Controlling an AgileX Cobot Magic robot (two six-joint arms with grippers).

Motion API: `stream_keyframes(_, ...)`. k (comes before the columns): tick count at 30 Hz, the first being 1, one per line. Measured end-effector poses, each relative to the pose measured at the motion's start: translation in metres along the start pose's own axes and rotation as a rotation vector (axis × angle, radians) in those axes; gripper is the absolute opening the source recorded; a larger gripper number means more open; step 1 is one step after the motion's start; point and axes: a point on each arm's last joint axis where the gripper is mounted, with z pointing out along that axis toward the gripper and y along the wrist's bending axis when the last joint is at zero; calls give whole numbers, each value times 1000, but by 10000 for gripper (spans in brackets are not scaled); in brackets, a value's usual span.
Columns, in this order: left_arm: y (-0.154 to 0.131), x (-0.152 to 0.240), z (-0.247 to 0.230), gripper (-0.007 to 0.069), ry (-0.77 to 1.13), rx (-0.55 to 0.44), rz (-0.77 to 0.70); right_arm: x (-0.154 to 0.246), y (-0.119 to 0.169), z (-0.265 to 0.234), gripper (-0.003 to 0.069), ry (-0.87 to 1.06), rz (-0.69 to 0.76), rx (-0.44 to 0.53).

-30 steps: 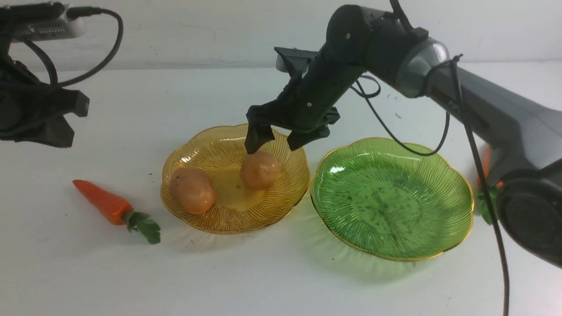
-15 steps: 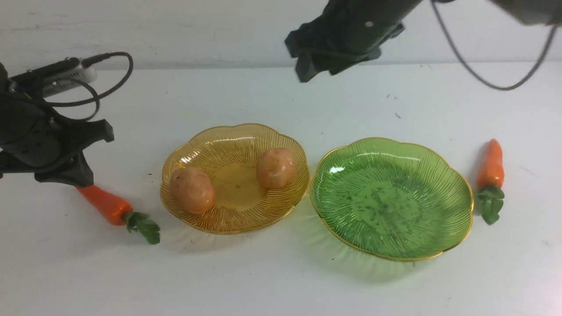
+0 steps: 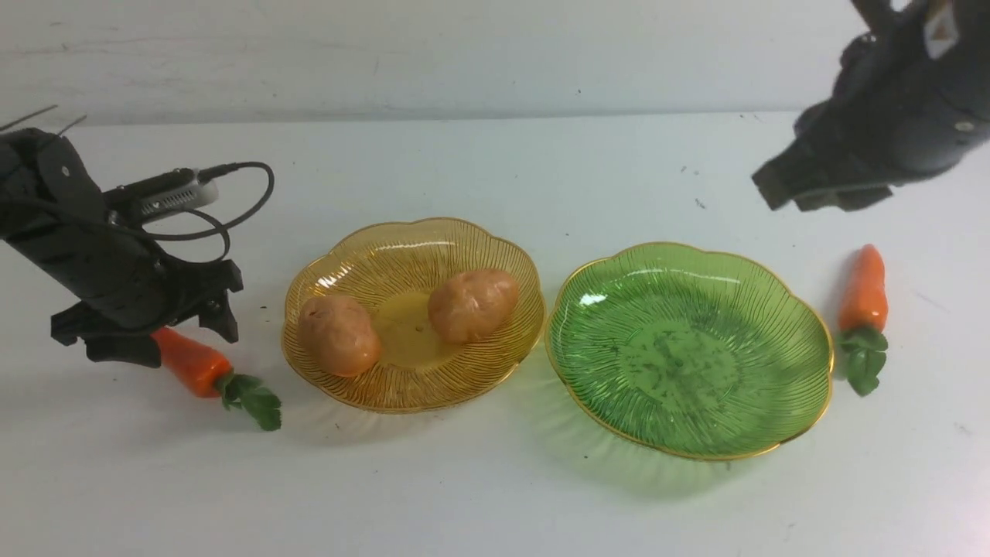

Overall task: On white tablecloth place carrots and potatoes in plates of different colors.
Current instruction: 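Pick up the carrot from the table and place it on the green plate with the left gripper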

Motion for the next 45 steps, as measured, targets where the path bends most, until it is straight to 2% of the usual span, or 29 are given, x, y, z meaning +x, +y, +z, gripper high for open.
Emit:
stream_keyframes(2, 2, 0, 12, 654, 7, -6, -5, 3, -2, -6, 169, -15, 1, 9)
stream_keyframes(4, 5, 1, 18, 597, 18, -24, 12, 4, -7, -14, 169, -39, -6, 37)
stream_keyframes(5, 7, 2, 19, 524, 27, -46, 37, 6, -8, -16, 169, -43, -10, 51)
stream_keyframes(6, 10, 2, 19, 404, 37, -79, 74, 8, -11, -18, 169, -49, -13, 73)
stream_keyframes(7, 12, 3, 19, 316, 46, -101, 94, 10, -13, -19, 169, -50, -6, 89)
stream_keyframes(8, 13, 2, 18, 270, 55, -122, 116, 11, -14, -21, 169, -54, 1, 98)
stream_keyframes(10, 14, 1, 11, 251, 89, -152, 138, 13, -27, -22, 169, -59, 62, 142)
stream_keyframes(13, -10, -6, -21, 251, 56, -94, 184, 17, -55, -19, 169, -39, 165, 211)
stream_keyframes(15, -52, -4, -51, 251, -20, 11, 319, 23, -78, -18, 169, -21, 264, 261)
stream_keyframes(18, -133, 15, -85, 251, -138, 216, 532, 35, -110, -18, 169, 5, 400, 313)
stream_keyframes(19, -168, 29, -92, 251, -177, 306, 617, 38, -117, -18, 169, 11, 438, 316)
stream_keyframes(20, -197, 42, -95, 251, -210, 379, 678, 41, -123, -18, 169, 17, 472, 315)
stream_keyframes(22, -238, 61, -96, 251, -246, 488, 738, 48, -132, -17, 169, 30, 527, 306)
stream_keyframes(24, -269, 76, -93, 251, -264, 564, 786, 51, -135, -15, 169, 34, 538, 282)
stream_keyframes(27, -309, 99, -65, 251, -247, 610, 858, 52, -135, -11, 169, 33, 523, 248)
stream_keyframes(30, -321, 105, -27, 256, -188, 594, 861, 51, -134, -10, 169, 25, 521, 239)
stream_keyframes(33, -324, 101, 0, 319, -126, 578, 806, 50, -135, -10, 170, 8, 521, 242)
stream_keyframes(37, -320, 98, 1, 531, -21, 564, 796, 44, -140, 4, 185, -4, 534, 242)
stream_keyframes(39, -319, 96, -2, 604, -2, 563, 798, 41, -149, 25, 209, 10, 583, 237)
stream_keyframes(41, -317, 91, -9, 645, 22, 564, 791, 41, -158, 48, 243, 36, 632, 218)
stream_keyframes(43, -314, 84, -21, 608, 30, 567, 769, 41, -166, 69, 291, 47, 684, 179)
stream_keyframes(44, -313, 79, -29, 565, 29, 567, 767, 41, -169, 79, 315, 46, 697, 158)
stream_keyframes(45, -311, 74, -43, 489, 16, 565, 779, 39, -172, 93, 347, 42, 710, 126)
